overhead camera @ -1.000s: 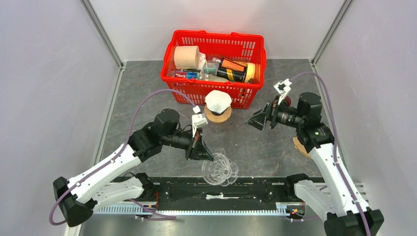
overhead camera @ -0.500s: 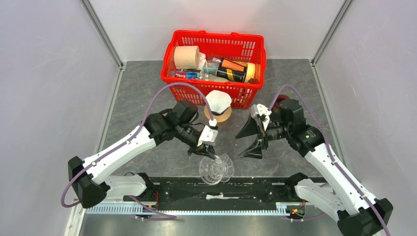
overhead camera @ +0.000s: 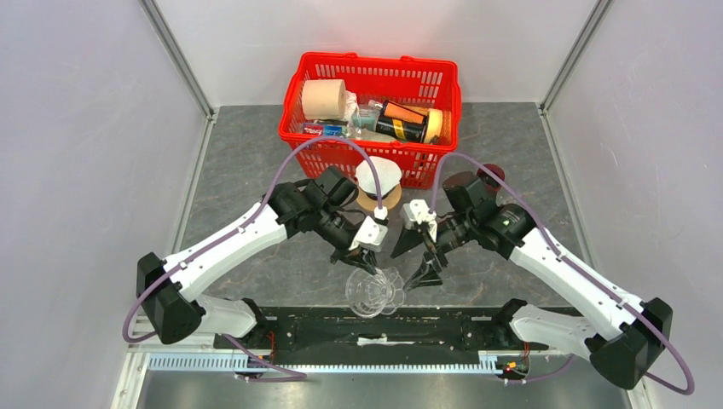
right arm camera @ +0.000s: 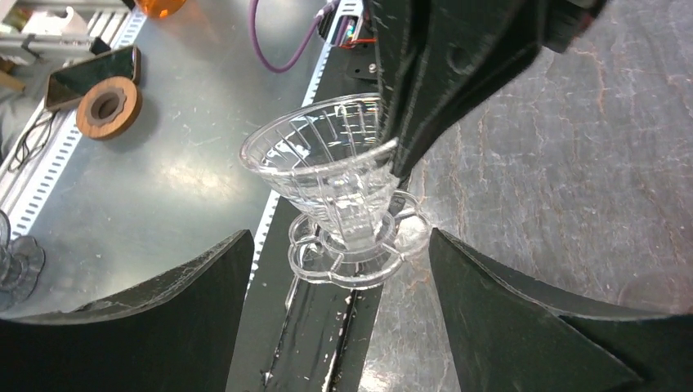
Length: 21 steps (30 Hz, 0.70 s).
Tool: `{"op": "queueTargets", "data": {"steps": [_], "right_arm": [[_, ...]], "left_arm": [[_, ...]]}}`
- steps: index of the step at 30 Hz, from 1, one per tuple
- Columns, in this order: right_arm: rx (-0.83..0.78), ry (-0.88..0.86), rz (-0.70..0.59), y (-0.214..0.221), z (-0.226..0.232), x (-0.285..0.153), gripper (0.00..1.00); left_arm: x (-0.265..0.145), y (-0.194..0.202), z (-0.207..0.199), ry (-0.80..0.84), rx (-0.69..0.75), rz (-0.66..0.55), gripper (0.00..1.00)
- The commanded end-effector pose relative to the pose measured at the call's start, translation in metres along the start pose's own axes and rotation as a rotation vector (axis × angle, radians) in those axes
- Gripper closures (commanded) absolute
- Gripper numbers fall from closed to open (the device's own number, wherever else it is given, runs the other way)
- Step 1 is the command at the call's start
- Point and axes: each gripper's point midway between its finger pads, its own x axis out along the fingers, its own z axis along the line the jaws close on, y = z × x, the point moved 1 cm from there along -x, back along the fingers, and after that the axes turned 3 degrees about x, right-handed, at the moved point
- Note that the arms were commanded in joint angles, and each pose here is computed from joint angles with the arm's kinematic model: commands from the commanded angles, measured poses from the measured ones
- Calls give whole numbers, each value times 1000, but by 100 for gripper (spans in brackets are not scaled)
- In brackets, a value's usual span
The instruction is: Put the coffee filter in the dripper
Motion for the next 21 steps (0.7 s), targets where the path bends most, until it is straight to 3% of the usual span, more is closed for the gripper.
{"op": "queueTargets", "data": {"steps": [1, 7, 19, 21], "right_arm": [[-86, -9, 60, -6, 2, 10, 14], [-106, -25, 106, -1, 5, 20, 25], [-111, -21, 123, -2, 4, 24, 81], [-114, -14, 125, -2, 3, 24, 93]], "left_arm": [[-3, -26, 2, 26, 58, -73, 98], [-1, -28, 7, 9, 42, -86, 98], [2, -29, 18, -19, -29, -85, 98], [0, -31, 19, -29, -29, -85, 91]]}}
